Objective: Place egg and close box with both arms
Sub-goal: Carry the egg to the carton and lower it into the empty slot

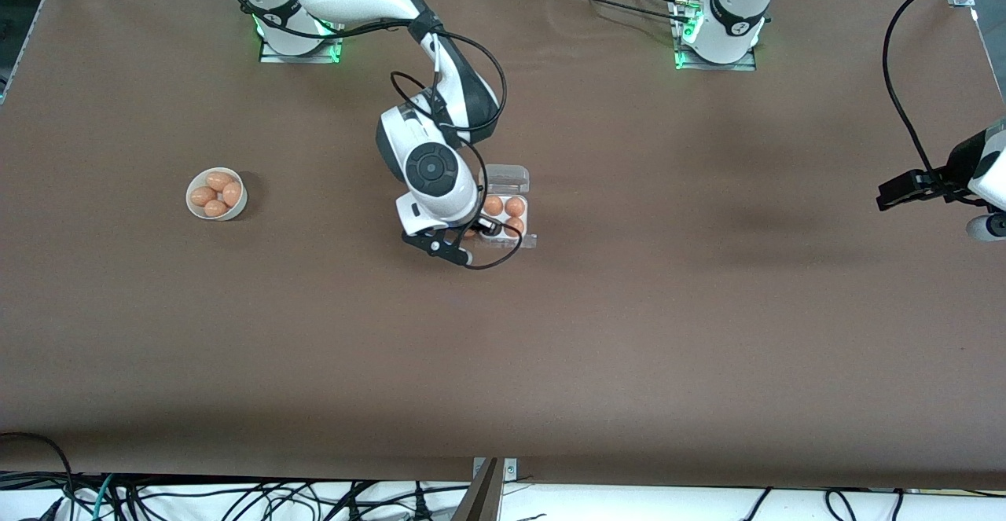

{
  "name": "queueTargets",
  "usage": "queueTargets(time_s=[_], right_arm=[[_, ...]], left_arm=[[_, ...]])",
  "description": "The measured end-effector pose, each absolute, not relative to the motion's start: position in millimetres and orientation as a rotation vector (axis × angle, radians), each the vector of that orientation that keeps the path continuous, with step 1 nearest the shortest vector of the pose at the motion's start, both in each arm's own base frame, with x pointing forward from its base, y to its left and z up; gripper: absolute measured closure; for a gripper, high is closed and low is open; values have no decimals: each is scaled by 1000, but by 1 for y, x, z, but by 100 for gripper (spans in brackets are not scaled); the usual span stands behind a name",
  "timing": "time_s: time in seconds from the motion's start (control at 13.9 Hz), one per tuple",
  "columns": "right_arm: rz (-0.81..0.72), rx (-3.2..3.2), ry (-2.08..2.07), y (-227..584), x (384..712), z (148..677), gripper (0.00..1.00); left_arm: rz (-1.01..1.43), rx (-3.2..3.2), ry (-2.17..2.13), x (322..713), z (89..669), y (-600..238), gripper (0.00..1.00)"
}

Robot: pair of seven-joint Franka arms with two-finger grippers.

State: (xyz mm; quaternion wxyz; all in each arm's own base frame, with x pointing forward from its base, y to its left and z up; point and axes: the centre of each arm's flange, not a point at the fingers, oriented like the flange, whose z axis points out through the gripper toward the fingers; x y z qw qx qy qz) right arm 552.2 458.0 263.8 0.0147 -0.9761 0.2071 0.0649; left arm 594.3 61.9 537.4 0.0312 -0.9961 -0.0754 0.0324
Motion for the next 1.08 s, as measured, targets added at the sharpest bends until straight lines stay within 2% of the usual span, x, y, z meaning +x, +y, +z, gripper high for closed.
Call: queueTargets(time_s=[0.65,1.08], right_arm=[[266,-3006,679,483,532,247,53],[260,-2991,691,485,532,236,53]], left_arm=[[100,-3069,-232,594,537,62,0],[100,-3069,-231,594,537,61,0]])
